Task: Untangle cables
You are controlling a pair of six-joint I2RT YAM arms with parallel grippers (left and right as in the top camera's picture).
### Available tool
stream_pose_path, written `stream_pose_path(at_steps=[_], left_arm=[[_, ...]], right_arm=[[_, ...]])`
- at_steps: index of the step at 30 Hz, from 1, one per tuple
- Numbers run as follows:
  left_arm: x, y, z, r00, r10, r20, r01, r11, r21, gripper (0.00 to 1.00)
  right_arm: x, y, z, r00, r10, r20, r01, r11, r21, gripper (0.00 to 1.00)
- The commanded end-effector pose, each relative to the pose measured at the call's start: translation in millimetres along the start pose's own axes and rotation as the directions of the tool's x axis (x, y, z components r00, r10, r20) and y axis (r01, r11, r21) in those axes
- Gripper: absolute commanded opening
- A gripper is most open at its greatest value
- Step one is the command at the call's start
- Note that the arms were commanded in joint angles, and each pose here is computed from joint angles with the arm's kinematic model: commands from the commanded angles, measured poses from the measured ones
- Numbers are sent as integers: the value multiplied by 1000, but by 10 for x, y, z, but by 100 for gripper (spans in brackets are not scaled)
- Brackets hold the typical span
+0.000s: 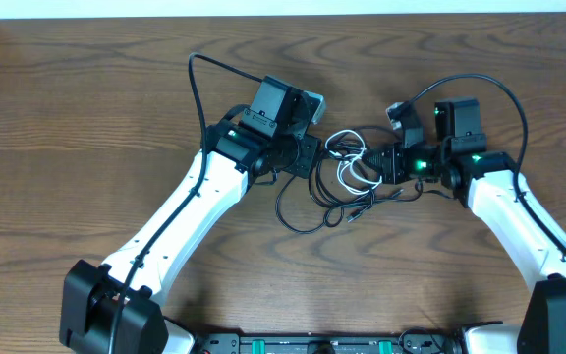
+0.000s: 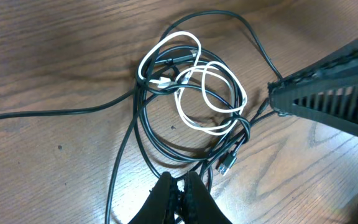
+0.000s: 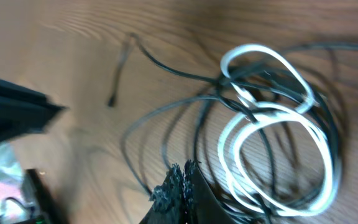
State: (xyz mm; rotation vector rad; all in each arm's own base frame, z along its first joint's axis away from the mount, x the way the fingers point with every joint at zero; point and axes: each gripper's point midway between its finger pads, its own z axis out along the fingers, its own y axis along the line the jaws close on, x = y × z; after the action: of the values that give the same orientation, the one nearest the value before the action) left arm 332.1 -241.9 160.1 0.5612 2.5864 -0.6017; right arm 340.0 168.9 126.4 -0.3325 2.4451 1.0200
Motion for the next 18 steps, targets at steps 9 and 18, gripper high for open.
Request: stream_pose_path(at_steps=[9,18], left_arm=[[-27,5,-6,1000,16,1,-16,1000,-5,8],[-57,-1,-6,1000,20,13,-20,1000,-4,8]], right_arm=[[28,8,-69,1000,6,-19,-5,1000,20,1],[486,-442,-137,977,-48,-209,102,962,255,45]])
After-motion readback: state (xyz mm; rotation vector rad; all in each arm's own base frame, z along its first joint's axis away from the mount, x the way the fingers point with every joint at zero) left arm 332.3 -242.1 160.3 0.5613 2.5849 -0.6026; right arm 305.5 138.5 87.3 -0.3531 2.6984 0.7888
